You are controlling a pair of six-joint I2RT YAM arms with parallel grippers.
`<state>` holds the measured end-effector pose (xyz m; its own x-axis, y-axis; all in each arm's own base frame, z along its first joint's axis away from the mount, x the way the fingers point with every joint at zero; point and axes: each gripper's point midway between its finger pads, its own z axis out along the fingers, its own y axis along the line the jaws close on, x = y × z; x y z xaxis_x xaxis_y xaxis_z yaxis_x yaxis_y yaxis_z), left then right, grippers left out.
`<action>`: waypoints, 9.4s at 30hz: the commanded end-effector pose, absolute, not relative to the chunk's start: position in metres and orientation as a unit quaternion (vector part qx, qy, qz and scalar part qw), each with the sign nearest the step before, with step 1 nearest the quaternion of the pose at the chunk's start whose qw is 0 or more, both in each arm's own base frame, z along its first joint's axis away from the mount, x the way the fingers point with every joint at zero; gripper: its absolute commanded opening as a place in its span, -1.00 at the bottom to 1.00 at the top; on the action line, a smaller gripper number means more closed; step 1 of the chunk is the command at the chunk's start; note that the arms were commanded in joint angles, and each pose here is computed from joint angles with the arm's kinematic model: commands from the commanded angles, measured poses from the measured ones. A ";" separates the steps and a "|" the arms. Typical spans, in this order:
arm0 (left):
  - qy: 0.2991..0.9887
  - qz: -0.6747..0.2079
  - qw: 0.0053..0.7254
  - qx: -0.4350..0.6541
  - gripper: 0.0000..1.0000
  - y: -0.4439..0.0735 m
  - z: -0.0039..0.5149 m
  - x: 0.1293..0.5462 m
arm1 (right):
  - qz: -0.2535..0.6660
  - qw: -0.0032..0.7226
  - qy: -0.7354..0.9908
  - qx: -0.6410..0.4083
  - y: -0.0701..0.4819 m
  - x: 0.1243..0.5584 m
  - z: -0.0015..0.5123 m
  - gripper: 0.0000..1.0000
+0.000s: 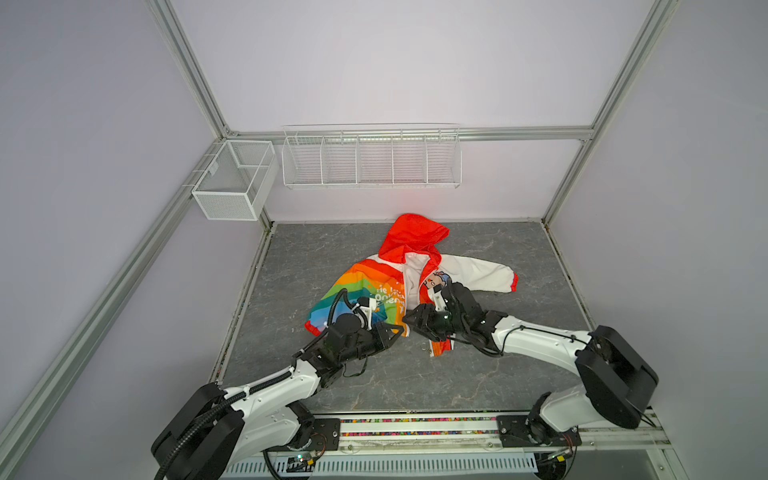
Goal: Zip up the jacket
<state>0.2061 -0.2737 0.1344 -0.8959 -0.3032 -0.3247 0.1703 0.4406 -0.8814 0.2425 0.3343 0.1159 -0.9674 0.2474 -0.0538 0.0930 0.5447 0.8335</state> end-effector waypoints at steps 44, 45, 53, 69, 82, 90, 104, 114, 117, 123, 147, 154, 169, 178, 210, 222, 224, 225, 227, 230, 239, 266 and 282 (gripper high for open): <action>0.794 -0.577 0.187 -0.044 -0.59 -0.291 0.132 0.203 | 0.487 0.071 0.865 0.099 0.349 0.249 0.123 -0.87; 0.794 -0.577 0.187 -0.043 -0.62 -0.291 0.132 0.203 | 0.487 0.071 0.865 0.099 0.349 0.249 0.123 -0.87; 0.800 -0.564 0.196 -0.056 -0.24 -0.284 0.129 0.205 | 0.480 0.074 0.869 0.095 0.345 0.247 0.121 -0.87; 0.810 -0.549 0.195 -0.068 -0.40 -0.279 0.126 0.205 | 0.473 0.071 0.873 0.090 0.341 0.243 0.112 -0.87; 0.801 -0.566 0.188 -0.052 -0.61 -0.287 0.132 0.205 | 0.471 0.070 0.875 0.089 0.341 0.242 0.110 -0.87; 0.798 -0.570 0.191 -0.051 -0.70 -0.287 0.134 0.205 | 0.472 0.071 0.874 0.089 0.341 0.242 0.112 -0.87; 0.794 -0.577 0.187 -0.043 -1.00 -0.290 0.135 0.203 | 0.471 0.073 0.875 0.088 0.340 0.243 0.112 -0.87; 0.803 -0.560 0.197 -0.047 -1.00 -0.285 0.130 0.206 | 0.414 0.099 0.902 0.075 0.310 0.237 0.111 -0.63; 0.813 -0.542 0.204 -0.048 -1.00 -0.280 0.126 0.208 | 0.381 0.113 0.915 0.075 0.288 0.231 0.108 -0.41; 0.828 -0.516 0.214 -0.042 -1.00 -0.276 0.117 0.210 | 0.321 0.123 0.935 0.082 0.239 0.205 0.093 0.14; 0.846 -0.506 0.161 -0.049 -1.00 -0.294 0.079 0.217 | 0.325 0.090 0.933 0.123 0.224 0.183 0.042 0.29; 0.860 -0.488 0.140 -0.053 -1.00 -0.301 0.054 0.219 | 0.327 0.083 0.935 0.112 0.237 0.192 0.038 0.12; 0.866 -0.486 0.097 -0.065 -1.00 -0.330 0.023 0.211 | 0.326 0.066 0.938 0.097 0.254 0.202 0.025 -0.25; 0.867 -0.484 0.099 -0.068 -1.00 -0.330 0.022 0.211 | 0.326 0.062 0.938 0.094 0.259 0.205 0.022 -0.51; 0.864 -0.489 0.094 -0.079 -1.00 -0.328 0.014 0.209 | 0.348 0.045 0.934 0.067 0.277 0.205 0.016 -0.59; 0.863 -0.490 0.095 -0.080 -1.00 -0.327 0.013 0.209 | 0.350 0.042 0.933 0.065 0.280 0.204 0.015 -0.67; 0.862 -0.491 0.095 -0.080 -1.00 -0.327 0.014 0.209 | 0.349 0.042 0.934 0.066 0.279 0.204 0.015 -0.69; 0.862 -0.492 0.095 -0.080 -1.00 -0.327 0.014 0.209 | 0.350 0.044 0.934 0.065 0.279 0.205 0.016 -0.72; 0.860 -0.494 0.098 -0.082 -1.00 -0.327 0.016 0.209 | 0.351 0.045 0.933 0.065 0.279 0.205 0.017 -0.79; 0.852 -0.505 0.112 -0.083 -1.00 -0.324 0.027 0.212 | 0.355 0.056 0.931 0.059 0.280 0.208 0.023 -0.87; 0.864 -0.460 0.200 -0.038 -1.00 -0.299 0.100 0.224 | 0.330 0.158 0.931 0.011 0.268 0.231 0.078 -0.87; 0.809 -0.337 0.470 0.107 -1.00 -0.236 0.265 0.248 | 0.309 0.463 0.817 -0.148 0.259 0.283 0.254 -0.88; 0.725 -0.361 0.584 0.048 -1.00 -0.207 0.298 0.251 | 0.338 0.537 0.742 -0.214 0.276 0.283 0.291 -0.87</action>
<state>0.2451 -0.2153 0.2698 -0.4100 -0.3008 -0.8611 0.4847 0.7278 -0.4851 0.2805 0.2675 0.2617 -0.4361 0.0333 -0.8993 -0.6127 0.7209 0.3239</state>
